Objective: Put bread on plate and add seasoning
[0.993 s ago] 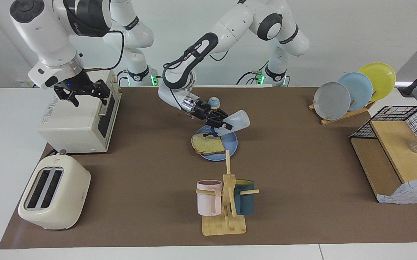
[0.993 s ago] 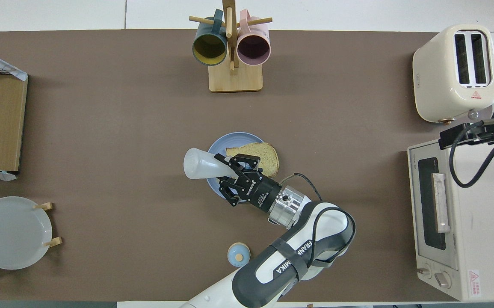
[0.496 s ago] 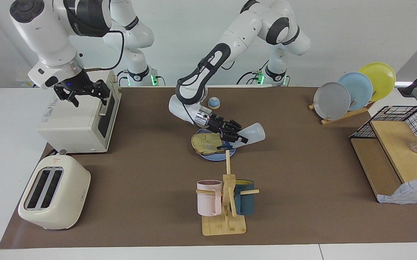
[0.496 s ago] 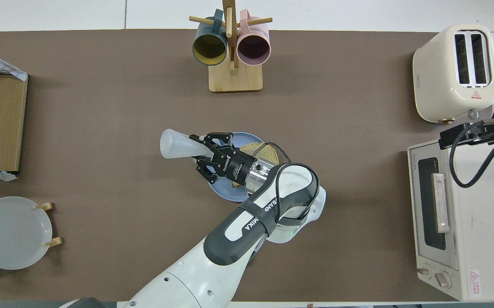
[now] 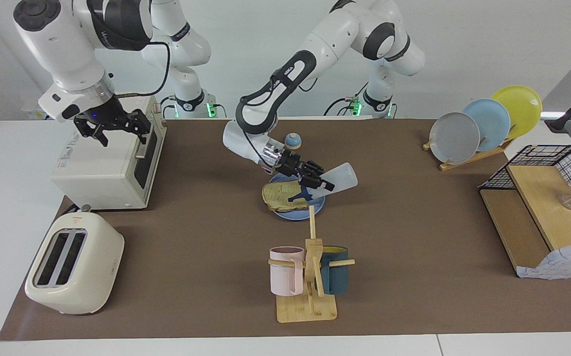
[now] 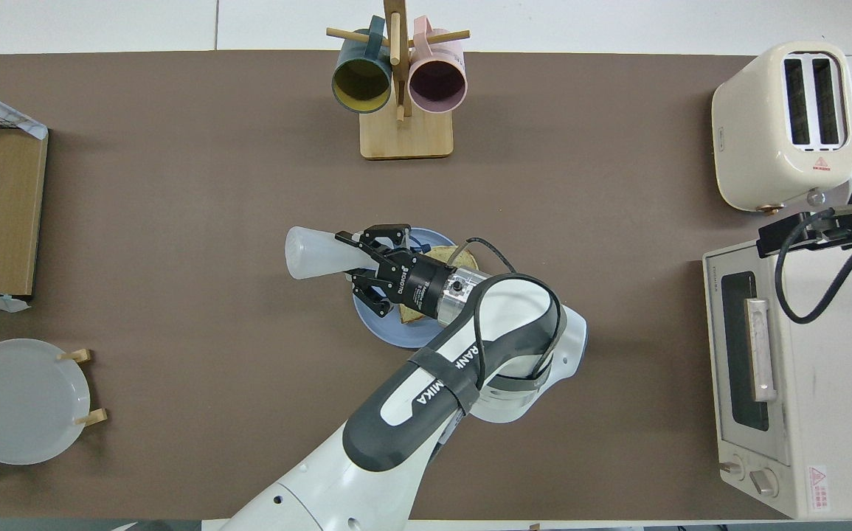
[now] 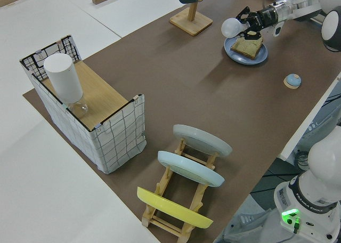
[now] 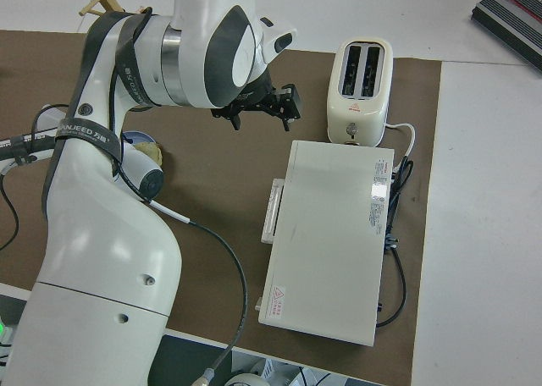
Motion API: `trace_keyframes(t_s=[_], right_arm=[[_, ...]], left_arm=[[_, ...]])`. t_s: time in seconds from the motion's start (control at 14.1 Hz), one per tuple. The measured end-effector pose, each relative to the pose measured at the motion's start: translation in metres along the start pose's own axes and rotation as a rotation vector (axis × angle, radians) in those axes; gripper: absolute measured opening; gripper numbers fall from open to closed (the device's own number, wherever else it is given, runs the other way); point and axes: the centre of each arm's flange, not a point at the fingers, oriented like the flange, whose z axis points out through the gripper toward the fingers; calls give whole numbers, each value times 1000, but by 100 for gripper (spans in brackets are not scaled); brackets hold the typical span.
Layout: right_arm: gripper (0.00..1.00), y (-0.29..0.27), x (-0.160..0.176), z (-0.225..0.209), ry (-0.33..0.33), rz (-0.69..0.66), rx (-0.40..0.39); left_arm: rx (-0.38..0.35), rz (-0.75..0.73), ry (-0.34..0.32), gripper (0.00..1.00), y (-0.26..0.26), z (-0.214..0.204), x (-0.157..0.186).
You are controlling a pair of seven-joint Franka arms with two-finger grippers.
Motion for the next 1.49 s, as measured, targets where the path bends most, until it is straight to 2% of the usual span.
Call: trace_keyframes(t_s=[0.28, 0.43, 0.5, 0.71, 0.92, 1.06, 1.21, 1.35, 1.49], right_arm=[[100, 0, 0, 0, 0, 0, 0], [100, 0, 0, 0, 0, 0, 0], [100, 0, 0, 0, 0, 0, 0], [100, 0, 0, 0, 0, 0, 0], [100, 0, 0, 0, 0, 0, 0], [100, 0, 0, 0, 0, 0, 0], [100, 0, 0, 0, 0, 0, 0], [100, 0, 0, 0, 0, 0, 0], [100, 0, 0, 0, 0, 0, 0]], left_arm=[[-97, -122, 49, 41, -49, 8, -69], [-167, -153, 78, 41, -76, 38, -97], [-214, -185, 119, 41, -94, 60, -114], [-444, -366, 261, 41, -145, 141, -195], [-686, -618, 457, 41, -171, 207, -254], [-784, -827, 551, 41, -181, 236, -262], [-851, -1065, 626, 41, -181, 251, -242], [-867, -1254, 712, 41, -167, 261, -217], [-867, -1376, 797, 41, -144, 278, -203]])
